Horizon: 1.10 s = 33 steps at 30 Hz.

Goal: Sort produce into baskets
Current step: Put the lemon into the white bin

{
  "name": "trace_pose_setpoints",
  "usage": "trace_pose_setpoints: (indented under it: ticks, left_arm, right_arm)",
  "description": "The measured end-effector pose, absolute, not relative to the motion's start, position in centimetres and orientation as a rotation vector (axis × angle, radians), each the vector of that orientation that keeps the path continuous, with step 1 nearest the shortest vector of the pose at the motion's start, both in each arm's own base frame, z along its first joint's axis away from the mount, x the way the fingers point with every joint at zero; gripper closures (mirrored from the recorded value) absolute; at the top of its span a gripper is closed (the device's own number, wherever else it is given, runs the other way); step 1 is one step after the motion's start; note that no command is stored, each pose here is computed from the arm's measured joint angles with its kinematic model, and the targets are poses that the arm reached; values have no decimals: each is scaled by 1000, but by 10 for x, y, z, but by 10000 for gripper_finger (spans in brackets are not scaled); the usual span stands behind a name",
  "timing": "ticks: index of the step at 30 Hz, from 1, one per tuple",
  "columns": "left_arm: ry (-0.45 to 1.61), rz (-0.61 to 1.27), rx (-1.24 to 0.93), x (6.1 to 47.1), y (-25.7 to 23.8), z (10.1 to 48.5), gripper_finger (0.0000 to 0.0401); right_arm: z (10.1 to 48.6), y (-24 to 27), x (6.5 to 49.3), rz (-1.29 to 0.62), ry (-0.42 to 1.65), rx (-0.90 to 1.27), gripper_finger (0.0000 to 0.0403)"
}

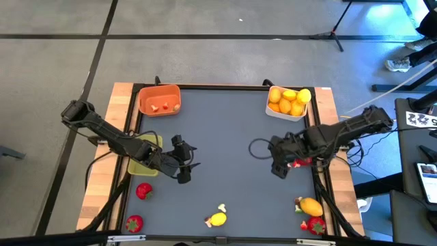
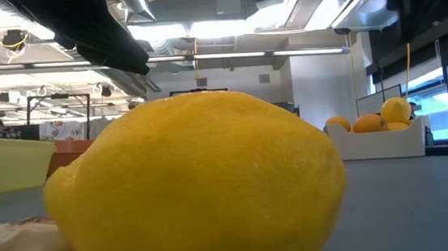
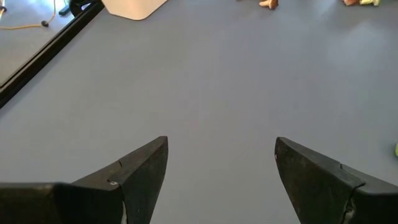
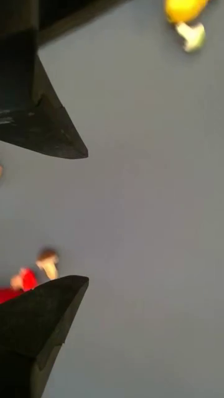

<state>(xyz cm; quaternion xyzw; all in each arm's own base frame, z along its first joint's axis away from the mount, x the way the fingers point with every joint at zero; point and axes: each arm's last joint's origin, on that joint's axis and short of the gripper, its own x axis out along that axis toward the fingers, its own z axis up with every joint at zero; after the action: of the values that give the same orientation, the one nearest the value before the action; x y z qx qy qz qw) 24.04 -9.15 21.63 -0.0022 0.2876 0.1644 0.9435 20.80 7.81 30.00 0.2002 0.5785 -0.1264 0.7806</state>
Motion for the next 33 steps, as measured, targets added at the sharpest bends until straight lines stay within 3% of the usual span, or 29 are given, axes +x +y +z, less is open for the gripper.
trace_pose_setpoints:
  ticks: [14,33]
  left_arm:
    - [590,340,-14,240,-91,216,109]
    - [589,341,-14,240,-91,216,109]
  right_arm:
    - [281,148,178,-235,1500,490,84]
    - [215,213,150,-272,1908,405,84]
